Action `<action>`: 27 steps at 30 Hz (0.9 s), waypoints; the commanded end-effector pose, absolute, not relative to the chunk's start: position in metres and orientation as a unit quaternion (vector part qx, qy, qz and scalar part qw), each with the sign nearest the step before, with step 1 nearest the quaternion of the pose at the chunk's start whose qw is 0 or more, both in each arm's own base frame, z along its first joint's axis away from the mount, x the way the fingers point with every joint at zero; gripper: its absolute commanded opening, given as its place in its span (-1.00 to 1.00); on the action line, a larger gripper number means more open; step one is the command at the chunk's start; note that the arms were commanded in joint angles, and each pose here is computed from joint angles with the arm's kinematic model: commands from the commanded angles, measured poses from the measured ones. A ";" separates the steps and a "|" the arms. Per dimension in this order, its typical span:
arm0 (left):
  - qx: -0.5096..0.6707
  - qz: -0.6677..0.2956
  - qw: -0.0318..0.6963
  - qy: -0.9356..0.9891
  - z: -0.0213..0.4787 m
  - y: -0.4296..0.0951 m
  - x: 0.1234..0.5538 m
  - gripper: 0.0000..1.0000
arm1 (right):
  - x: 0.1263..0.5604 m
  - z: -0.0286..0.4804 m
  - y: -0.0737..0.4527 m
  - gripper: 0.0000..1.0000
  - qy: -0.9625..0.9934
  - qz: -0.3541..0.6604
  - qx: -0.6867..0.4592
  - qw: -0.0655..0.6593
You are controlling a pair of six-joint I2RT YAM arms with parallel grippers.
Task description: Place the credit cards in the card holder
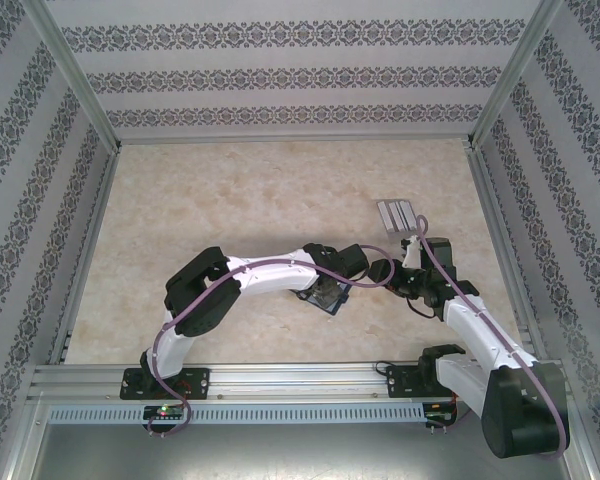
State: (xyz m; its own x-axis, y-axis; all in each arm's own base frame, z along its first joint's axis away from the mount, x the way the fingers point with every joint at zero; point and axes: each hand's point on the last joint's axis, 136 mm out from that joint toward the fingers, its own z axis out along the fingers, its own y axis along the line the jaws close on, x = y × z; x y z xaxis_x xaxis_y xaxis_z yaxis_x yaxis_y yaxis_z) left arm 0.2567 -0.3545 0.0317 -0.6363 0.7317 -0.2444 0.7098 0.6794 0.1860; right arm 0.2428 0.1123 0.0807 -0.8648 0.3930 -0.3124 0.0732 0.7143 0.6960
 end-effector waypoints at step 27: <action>0.443 -0.050 0.151 0.882 0.053 -0.369 0.231 -0.11 | 0.234 0.073 0.110 -0.12 0.902 0.353 0.126 0.212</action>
State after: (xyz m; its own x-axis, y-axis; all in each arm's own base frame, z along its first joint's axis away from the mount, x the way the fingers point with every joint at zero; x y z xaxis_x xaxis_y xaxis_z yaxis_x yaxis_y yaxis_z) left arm 0.2470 -0.3513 0.0461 -0.6089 0.7433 -0.2770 0.7379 0.6589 0.1462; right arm 0.2394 0.1112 0.0761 -0.8715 0.3883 -0.2997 0.0818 0.7174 0.6918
